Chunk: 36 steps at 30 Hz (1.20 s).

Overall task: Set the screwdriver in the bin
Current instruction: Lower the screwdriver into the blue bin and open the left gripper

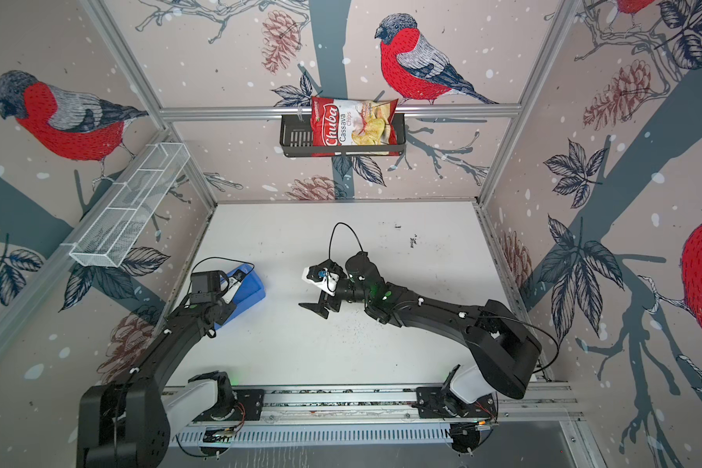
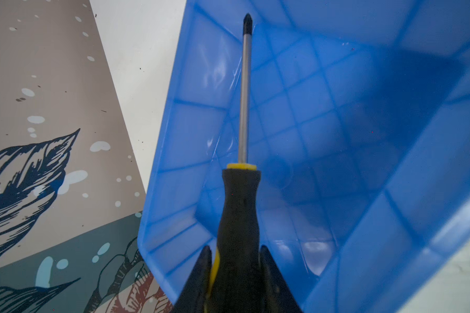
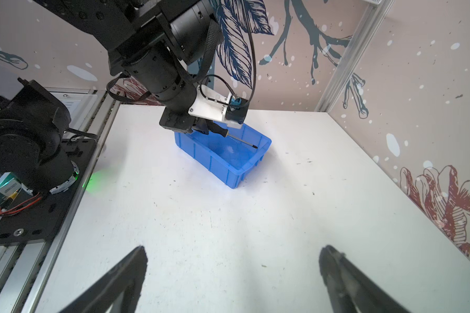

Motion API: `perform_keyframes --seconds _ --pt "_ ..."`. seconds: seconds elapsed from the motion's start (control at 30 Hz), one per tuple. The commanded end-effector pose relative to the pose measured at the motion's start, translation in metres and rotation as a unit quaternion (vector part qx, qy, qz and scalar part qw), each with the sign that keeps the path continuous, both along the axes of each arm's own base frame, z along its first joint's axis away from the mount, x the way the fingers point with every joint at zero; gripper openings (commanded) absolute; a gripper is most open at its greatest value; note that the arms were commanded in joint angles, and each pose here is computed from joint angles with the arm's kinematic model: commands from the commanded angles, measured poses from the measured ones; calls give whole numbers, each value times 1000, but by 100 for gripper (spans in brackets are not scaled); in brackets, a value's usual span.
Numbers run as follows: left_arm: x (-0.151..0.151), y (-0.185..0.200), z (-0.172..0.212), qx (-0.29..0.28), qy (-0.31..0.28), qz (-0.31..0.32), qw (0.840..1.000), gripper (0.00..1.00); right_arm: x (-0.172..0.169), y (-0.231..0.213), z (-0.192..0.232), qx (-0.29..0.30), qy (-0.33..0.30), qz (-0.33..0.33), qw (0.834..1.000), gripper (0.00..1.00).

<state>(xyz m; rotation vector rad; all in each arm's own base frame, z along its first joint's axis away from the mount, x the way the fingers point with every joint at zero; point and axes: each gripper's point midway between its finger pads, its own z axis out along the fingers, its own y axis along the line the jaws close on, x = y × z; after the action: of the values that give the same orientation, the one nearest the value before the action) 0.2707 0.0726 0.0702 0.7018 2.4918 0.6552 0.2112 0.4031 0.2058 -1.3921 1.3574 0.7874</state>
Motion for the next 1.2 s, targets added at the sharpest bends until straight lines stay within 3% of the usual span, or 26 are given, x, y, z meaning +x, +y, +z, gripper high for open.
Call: perform_keyframes --seconds 0.0,0.47,0.7,0.9,1.17 --pt "6 1 4 -3 -15 2 1000 4 0 0 8 16 1 -2 1000 100" --pt "11 -3 4 -24 -20 5 999 15 3 -4 14 25 -6 -13 1000 100" --pt "15 -1 15 -25 -48 20 998 41 9 -7 12 23 -7 -29 999 100" --pt "20 -7 23 -56 -63 24 996 55 19 -17 17 32 -12 -62 998 100" --pt "44 -34 69 -167 -157 23 973 70 38 -41 43 91 -1 -120 989 100"
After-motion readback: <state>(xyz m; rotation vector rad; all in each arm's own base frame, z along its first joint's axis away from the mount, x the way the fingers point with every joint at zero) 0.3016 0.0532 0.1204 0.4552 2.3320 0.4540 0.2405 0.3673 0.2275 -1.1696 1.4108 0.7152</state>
